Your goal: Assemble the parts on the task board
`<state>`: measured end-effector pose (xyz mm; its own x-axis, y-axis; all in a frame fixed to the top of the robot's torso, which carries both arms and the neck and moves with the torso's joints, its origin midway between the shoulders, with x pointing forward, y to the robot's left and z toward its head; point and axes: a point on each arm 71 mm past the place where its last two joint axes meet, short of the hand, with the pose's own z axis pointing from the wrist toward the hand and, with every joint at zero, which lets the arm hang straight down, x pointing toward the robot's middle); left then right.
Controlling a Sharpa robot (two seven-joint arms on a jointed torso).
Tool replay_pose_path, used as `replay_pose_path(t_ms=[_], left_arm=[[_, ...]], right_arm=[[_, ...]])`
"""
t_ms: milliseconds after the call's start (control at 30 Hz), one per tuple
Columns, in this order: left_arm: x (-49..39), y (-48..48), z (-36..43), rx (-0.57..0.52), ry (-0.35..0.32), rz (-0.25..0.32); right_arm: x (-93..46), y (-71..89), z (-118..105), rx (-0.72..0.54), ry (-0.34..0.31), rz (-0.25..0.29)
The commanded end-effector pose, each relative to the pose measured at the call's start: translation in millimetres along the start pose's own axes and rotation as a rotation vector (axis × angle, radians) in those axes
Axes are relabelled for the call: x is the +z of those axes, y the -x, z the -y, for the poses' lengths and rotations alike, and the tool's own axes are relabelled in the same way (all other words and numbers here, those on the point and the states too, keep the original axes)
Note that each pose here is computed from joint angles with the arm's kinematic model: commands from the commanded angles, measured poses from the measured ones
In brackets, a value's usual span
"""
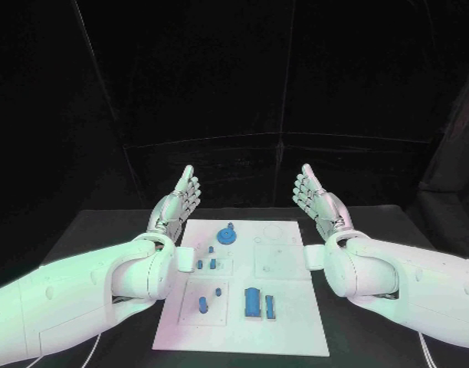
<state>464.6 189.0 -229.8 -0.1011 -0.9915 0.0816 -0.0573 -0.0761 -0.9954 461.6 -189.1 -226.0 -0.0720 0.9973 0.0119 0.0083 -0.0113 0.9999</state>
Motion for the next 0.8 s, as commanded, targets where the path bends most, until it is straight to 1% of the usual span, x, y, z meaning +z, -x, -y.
replay_pose_path(t_ms=[33,800], left_arm=[[-3.2,2.8,5.6,0.069,-0.052,0.085],[-3.5,2.7,5.6,0.070,-0.052,0.086]], right_arm=[[-0.1,3.4,-1.9,-0.002,0.007,0.055],[-0.1,3.4,-1.9,-0.002,0.007,0.055]])
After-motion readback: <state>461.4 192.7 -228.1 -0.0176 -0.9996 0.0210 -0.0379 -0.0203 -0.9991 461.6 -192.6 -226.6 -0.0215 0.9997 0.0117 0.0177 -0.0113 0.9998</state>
